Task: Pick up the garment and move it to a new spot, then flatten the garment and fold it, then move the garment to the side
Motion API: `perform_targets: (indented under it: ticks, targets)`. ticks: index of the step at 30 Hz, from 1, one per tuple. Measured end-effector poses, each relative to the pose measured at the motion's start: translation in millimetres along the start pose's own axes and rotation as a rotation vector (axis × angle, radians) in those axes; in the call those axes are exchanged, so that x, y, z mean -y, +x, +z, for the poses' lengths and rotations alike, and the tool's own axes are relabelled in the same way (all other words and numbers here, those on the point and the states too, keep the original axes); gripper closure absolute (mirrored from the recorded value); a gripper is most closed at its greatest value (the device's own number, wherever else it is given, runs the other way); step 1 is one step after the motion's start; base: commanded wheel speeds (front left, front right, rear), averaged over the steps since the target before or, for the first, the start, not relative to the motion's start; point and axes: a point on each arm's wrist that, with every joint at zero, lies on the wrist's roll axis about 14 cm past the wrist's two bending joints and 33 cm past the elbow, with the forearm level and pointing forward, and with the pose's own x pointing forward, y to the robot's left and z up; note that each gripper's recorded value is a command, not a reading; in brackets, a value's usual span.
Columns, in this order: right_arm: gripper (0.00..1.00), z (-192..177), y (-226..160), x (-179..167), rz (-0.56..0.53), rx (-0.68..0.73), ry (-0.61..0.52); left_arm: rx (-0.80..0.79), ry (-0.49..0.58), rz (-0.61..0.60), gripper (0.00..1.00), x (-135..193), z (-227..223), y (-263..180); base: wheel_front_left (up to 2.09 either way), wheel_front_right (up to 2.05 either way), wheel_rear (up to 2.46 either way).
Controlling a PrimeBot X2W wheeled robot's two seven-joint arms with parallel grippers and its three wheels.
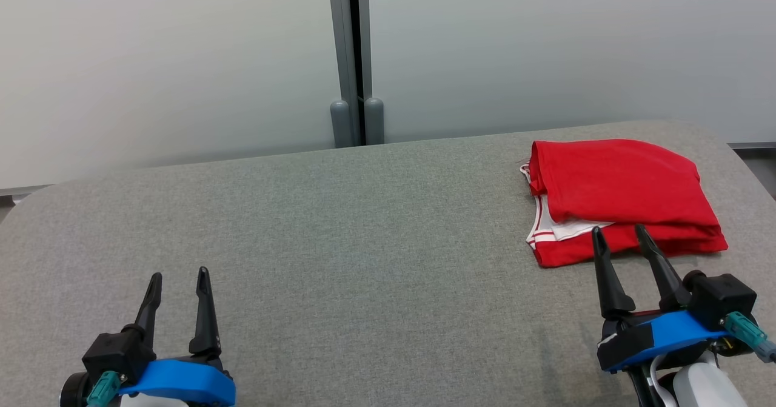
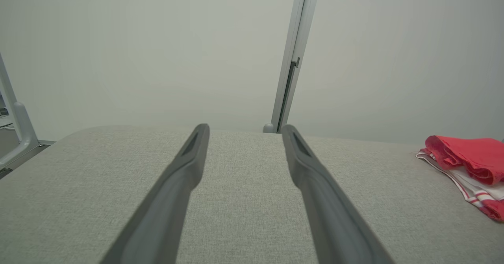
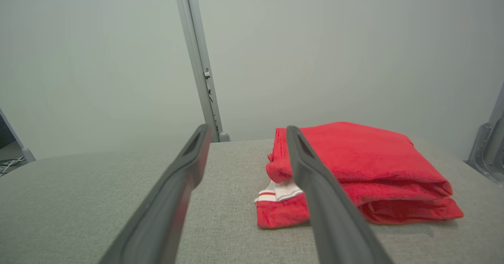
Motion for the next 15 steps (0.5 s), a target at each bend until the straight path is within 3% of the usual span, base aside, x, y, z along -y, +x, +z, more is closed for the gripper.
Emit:
perform_targets:
  ticks: [14, 15]
  targets:
    - [0.00, -8.9, -1.1, -2.4, 0.008, -0.029, -0.005, 0.002, 0.003, -0.011, 0.00, 5.2, 0.3, -1.3, 0.00, 0.00, 0.00]
    - [1.00, -10.4, -1.6, -2.6, 0.008, -0.034, -0.004, 0.000, 0.001, -0.011, 1.00, 5.6, -0.7, -1.6, 0.00, 0.00, 0.00]
